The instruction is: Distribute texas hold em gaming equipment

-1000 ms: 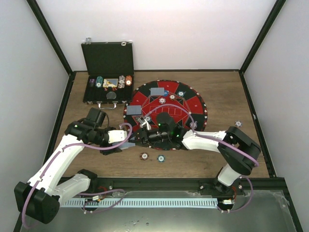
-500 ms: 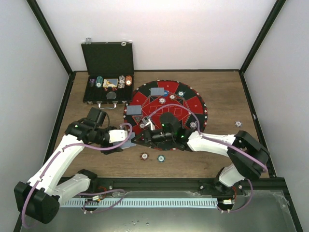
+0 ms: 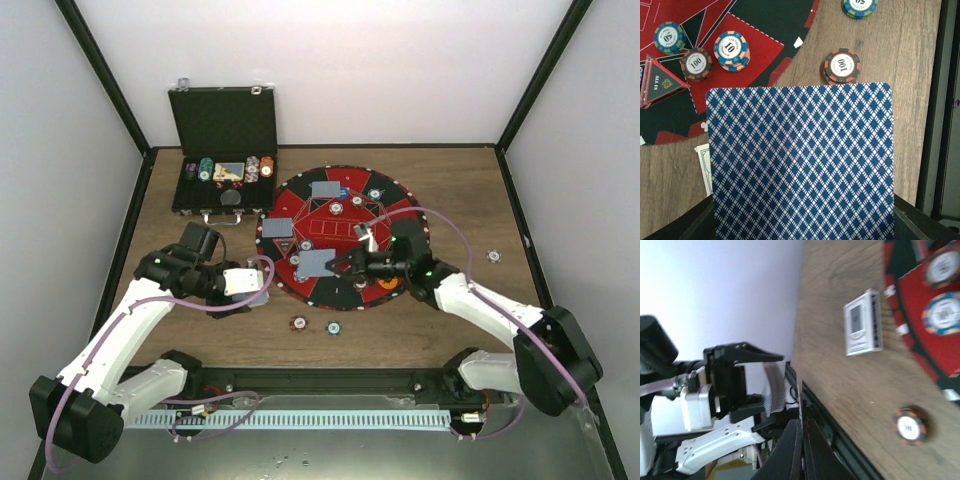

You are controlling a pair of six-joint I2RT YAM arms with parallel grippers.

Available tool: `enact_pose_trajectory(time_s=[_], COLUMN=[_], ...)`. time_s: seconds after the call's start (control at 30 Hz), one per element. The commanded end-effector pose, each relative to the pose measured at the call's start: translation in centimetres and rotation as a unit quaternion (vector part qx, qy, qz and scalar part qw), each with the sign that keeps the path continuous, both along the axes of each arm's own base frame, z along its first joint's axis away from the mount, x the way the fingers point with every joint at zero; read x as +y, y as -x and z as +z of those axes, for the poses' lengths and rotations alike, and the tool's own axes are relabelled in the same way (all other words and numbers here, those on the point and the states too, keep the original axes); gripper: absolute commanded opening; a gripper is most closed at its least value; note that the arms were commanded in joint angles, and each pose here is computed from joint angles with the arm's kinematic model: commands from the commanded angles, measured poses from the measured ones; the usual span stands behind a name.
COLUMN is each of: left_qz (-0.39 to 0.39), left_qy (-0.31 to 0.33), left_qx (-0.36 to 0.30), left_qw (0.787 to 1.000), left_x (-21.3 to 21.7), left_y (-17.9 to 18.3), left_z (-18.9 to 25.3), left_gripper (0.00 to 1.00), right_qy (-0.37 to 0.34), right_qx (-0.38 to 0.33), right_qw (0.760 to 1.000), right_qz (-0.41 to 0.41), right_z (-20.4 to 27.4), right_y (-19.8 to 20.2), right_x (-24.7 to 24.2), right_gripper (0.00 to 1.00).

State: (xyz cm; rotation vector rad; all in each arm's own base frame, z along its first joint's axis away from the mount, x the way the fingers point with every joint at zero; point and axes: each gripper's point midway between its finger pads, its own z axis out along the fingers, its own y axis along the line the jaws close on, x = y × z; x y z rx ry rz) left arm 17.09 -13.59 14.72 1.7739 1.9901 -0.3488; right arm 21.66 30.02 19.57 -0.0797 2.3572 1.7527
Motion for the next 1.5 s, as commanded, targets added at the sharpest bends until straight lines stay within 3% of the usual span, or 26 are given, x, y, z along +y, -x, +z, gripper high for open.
enact_pose_trajectory(time_s=[0.0, 0.2, 0.5, 0.87, 1.13, 1.47], left_qz=[-0.005, -0.006, -0.005, -0.009, -0.010, -0.010], left_qy=[0.000, 0.002, 0.002, 0.001, 0.004, 0.008], left_qx=[-0.005, -0.007, -0.008, -0.010, -0.011, -0.010], left_qw=[1.000, 1.000, 1.000, 1.000, 1.000, 1.000], left_x=[0.0, 0.0, 0.0, 0.0, 0.0, -0.1], left_y=[0.0, 0.0, 0.0, 0.0, 0.1, 0.2], left_z=[0.4, 0.6, 0.7, 0.8, 0.9, 1.2], left_gripper=[0.08, 0.07, 0.08, 0.08, 0.08, 0.08], right_qy=[0.041, 0.095, 0.153, 0.192, 0.183, 0.248], right_qx=[0.015, 0.046, 0.068, 0.087, 0.100, 0.111], right_qw=[0.999, 0.992, 0.980, 0.969, 0.968, 0.946], right_qz=[-0.015, -0.069, -0.103, -0.130, -0.137, -0.178], right_z=[-2.9, -7.1, -10.9, -13.6, -14.2, -14.4], right_y=[-0.9, -3.3, -5.9, -5.3, -4.4, -4.4], right_x=[-4.0, -8.2, -10.1, -11.8, -12.6, -14.8], right_gripper=[0.01, 0.01, 0.01, 0.01, 0.01, 0.37])
